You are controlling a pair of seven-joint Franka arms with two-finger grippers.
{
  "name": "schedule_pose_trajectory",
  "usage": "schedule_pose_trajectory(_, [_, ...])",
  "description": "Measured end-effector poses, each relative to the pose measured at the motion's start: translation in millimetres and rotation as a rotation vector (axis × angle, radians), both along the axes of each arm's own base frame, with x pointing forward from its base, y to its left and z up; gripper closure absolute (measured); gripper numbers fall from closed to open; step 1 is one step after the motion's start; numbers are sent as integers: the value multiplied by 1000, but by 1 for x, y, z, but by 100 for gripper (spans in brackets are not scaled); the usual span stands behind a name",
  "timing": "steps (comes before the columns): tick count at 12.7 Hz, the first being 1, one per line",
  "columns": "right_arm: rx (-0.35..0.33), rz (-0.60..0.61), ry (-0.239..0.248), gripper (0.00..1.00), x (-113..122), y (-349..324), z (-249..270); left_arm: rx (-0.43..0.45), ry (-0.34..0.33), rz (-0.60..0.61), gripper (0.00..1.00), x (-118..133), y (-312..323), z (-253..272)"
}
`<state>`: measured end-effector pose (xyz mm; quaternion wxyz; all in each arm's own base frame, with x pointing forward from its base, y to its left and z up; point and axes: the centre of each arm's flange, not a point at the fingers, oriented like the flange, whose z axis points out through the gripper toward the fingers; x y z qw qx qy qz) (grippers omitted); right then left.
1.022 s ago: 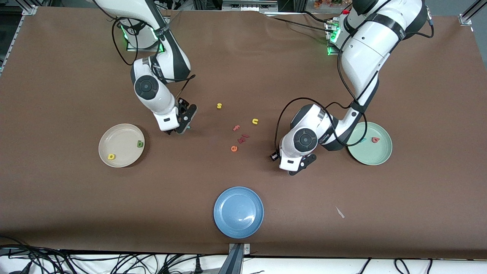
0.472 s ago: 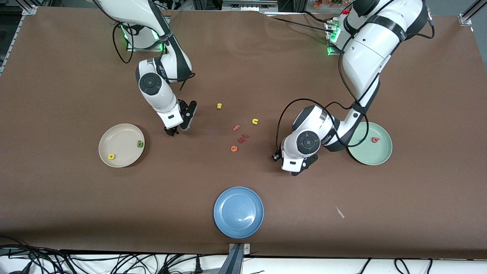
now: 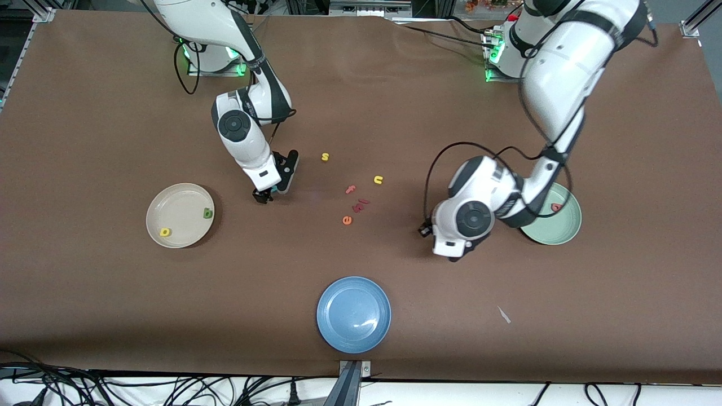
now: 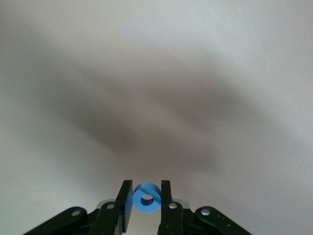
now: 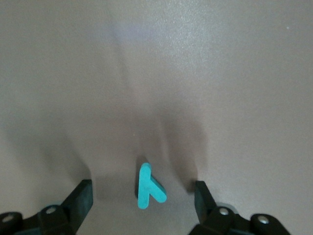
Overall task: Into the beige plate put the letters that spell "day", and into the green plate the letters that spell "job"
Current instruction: 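Grasp the y with the right gripper while the left gripper carries the o, then drop the y on the beige plate while the left gripper drops the o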
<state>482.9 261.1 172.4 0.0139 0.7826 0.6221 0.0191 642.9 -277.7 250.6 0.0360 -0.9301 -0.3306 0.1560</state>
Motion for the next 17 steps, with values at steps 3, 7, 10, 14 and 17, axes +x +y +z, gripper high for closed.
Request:
schedule_pose_trajectory(3, [1, 28, -4, 26, 2, 1, 2, 5, 65, -14, 76, 12, 112, 86])
schedule_pose_trajectory(7, [3, 34, -6, 52, 2, 2, 3, -43, 139, -43, 76, 8, 257, 65])
schedule_pose_trajectory(10, [5, 35, -8, 76, 3, 3, 5, -76, 86, -42, 76, -3, 286, 1])
schedule_pose_trajectory(14, [6, 35, -15, 78, 14, -1, 14, -86, 68, -53, 76, -21, 251, -55])
schedule_pose_trajectory(17, [-21, -34, 56, 78, 47, -38, 52, -28, 86, -106, 76, -28, 251, -71])
